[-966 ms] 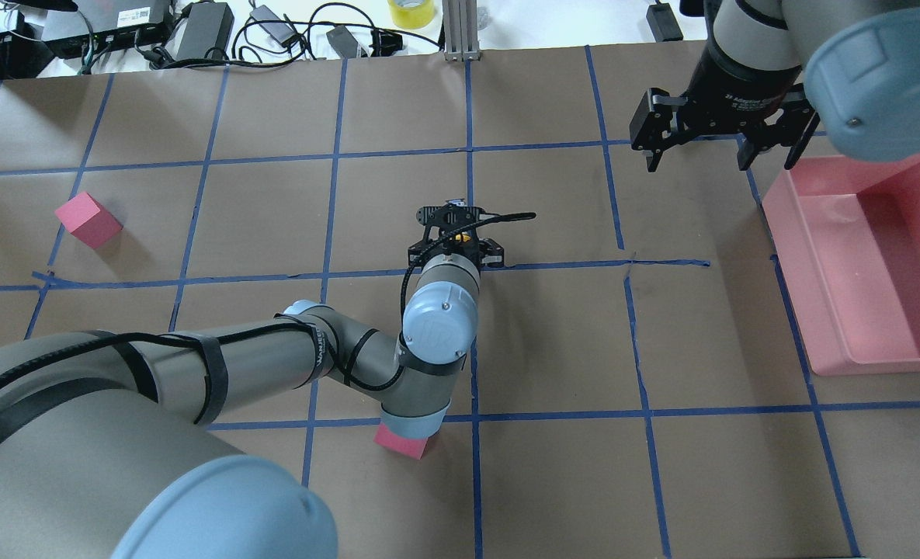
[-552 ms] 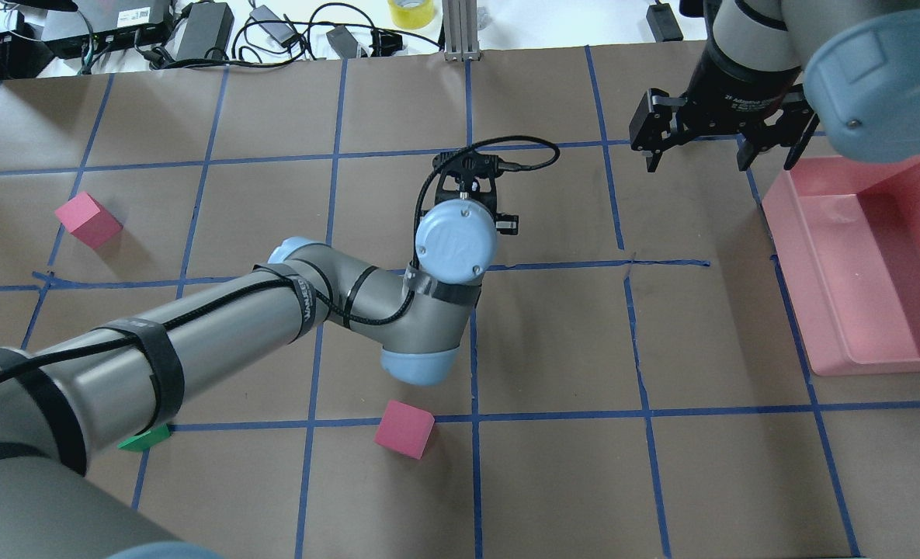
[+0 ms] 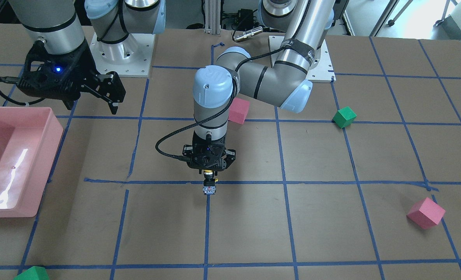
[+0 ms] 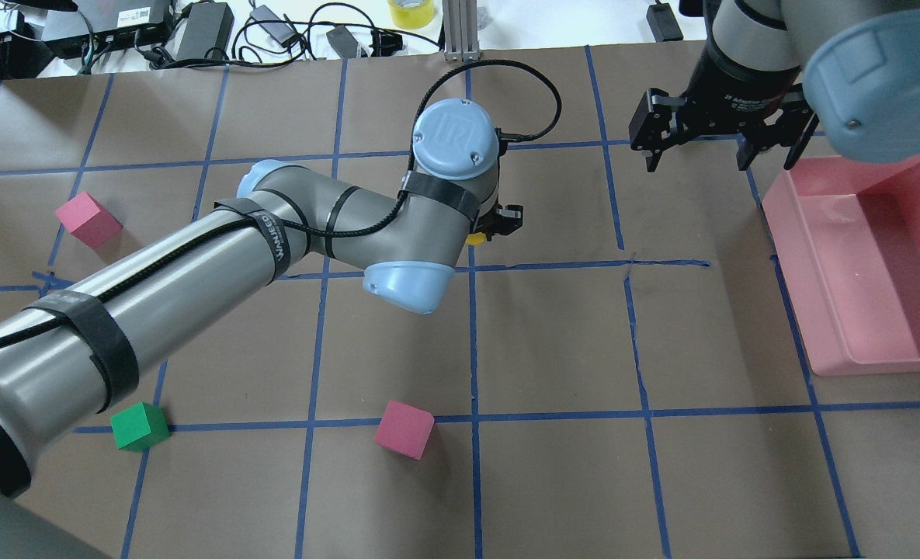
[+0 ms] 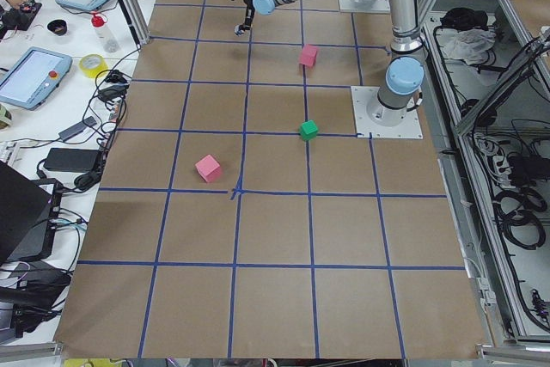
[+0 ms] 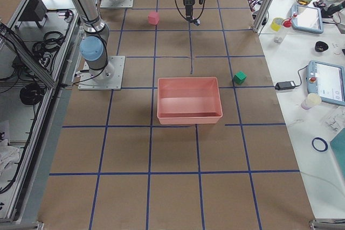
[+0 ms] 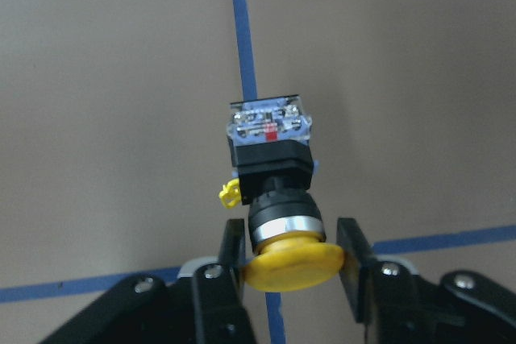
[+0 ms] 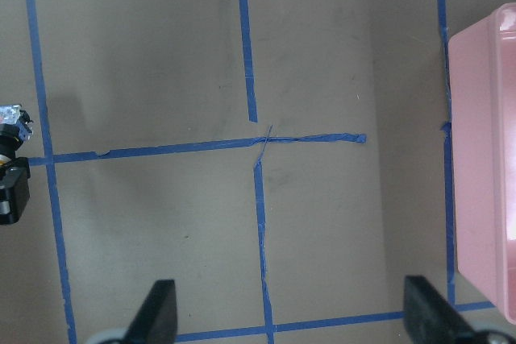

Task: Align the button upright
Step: 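Lift and rotate the button with the left gripper, cap upward, then set the button upright on the table and open the left gripper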

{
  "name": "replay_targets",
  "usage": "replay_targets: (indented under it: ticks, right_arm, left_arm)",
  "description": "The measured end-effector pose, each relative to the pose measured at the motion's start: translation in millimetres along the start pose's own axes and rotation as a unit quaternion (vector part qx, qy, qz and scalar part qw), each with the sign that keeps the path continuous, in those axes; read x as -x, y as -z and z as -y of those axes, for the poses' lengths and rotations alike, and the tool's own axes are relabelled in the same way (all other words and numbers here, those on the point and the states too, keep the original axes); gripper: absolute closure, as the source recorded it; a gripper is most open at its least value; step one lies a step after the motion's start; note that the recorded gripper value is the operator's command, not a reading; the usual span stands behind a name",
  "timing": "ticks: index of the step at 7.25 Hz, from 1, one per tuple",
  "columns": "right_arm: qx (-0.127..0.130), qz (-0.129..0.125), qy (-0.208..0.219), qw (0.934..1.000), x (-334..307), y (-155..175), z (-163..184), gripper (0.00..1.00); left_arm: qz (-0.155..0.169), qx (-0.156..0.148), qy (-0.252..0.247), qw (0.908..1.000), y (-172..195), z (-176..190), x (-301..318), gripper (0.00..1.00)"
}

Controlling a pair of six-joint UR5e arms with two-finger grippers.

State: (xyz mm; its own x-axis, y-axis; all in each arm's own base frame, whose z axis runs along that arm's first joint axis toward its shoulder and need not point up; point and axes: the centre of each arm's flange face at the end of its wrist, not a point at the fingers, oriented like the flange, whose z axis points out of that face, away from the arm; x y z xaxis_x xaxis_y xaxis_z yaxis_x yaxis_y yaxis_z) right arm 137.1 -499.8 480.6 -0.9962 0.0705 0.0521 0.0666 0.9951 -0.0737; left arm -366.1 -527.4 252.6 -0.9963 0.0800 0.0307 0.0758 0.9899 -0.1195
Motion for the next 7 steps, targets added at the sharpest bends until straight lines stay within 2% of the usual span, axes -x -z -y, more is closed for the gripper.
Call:
replay_targets:
  ticks: [3, 5, 7]
  right_arm:
    - [0.001, 0.0, 0.0, 1.0, 0.3, -0.1, -0.2, 0.0]
    - [0.001, 0.0, 0.001, 1.0, 0.4, -0.1, -0.3, 0.0]
    - [0.001, -0.001, 0.001, 1.0, 0.2, -0.4, -0.2, 0.0]
  left_arm:
    - [-0.017, 0.093, 0.044, 0.9946, 3.1, 13.4, -1.7, 0.65]
    - [-0.053, 0.143, 0.083, 0.9848, -6.8, 25.0, 7.7, 0.64]
    - [-0.065, 0.186, 0.127, 0.9722, -28.2, 37.3, 30.0, 0.66]
